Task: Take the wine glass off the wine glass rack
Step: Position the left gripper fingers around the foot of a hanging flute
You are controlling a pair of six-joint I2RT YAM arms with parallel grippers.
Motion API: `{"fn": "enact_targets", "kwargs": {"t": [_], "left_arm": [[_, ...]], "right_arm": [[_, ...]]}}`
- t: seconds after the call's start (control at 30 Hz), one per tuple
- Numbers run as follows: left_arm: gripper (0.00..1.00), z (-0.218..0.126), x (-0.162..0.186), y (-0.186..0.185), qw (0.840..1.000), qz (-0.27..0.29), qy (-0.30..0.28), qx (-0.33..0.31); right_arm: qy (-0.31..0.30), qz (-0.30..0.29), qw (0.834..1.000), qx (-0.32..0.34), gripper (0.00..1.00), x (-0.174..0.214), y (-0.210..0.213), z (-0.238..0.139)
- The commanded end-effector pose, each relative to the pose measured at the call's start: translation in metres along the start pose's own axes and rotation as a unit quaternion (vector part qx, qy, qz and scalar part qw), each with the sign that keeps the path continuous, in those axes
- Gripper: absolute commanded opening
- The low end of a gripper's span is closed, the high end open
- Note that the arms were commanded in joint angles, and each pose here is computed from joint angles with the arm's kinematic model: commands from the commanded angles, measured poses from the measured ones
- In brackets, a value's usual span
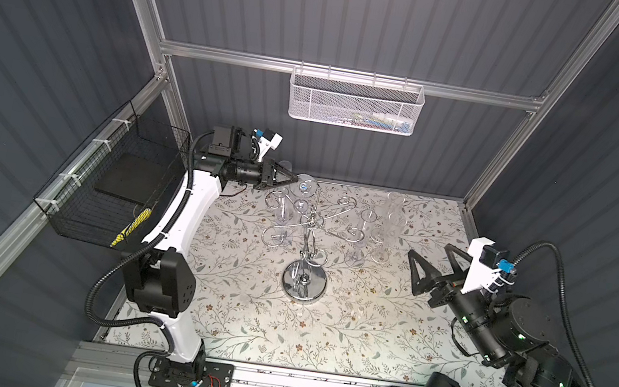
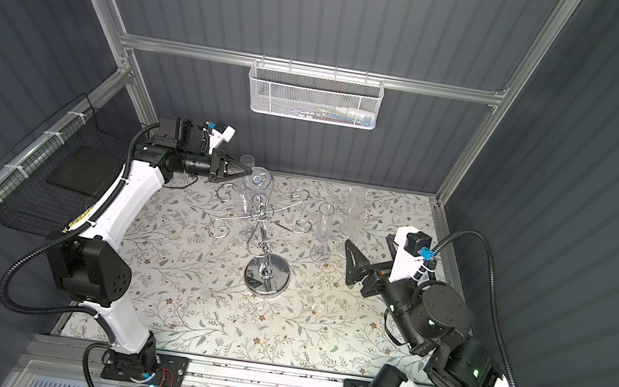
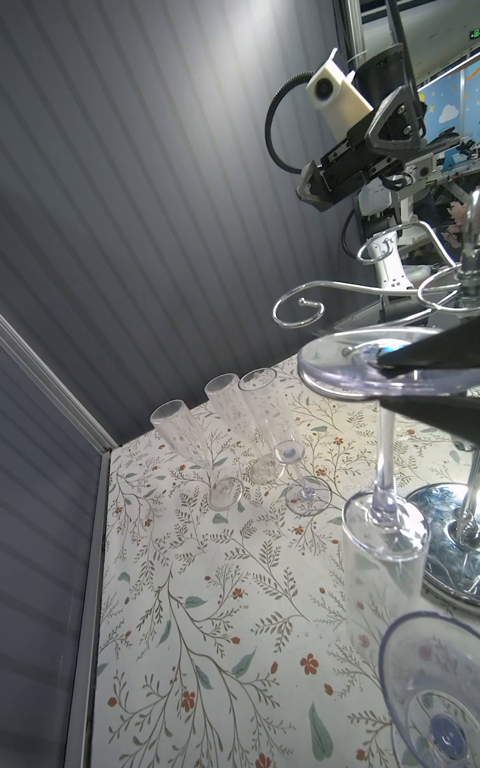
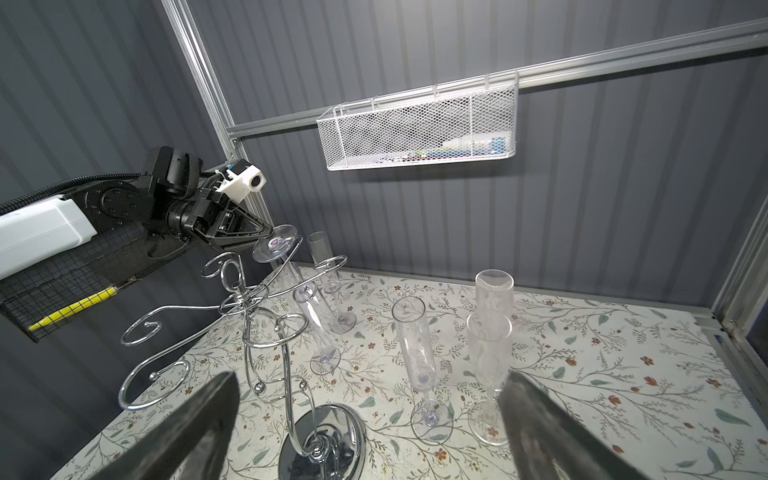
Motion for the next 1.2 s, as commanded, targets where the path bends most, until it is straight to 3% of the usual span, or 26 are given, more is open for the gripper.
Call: {"fn": "enact_targets", "kwargs": {"t": [0.0,0.43,1.17], "left_arm": [[0.12,0.0003,-0.0023,-0.0066,1.000,0.000,-0.004,0.006],[0.00,0.0001,-0.0021,-0.0089,0.999,-0.017,-0.019,0.026],[0.00,0.0000,-0.0051,-0.0108,0.995,-0.049,-0.063,0.057]], "right_arm": [[-0.004,0.006,1.000,0.004,0.99,0.0003,-0.0022,-0.0021],[-0.003,0.011,1.000,0.002,0.99,0.0008,-0.0029,-0.0034],[-0.008,0.018,1.000,0.004,0.99,0.0010,-0.0054,-0.0070]]}}
Point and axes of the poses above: each gripper's point midway between its finger pads, its own z axis out along the fingers, its own y axis along the line the jaws close on, x = y × z, the point moved 10 cm from there along -z, back along the fingers, and after that the axes turned 10 degrees about z, right-handed, at the moved point
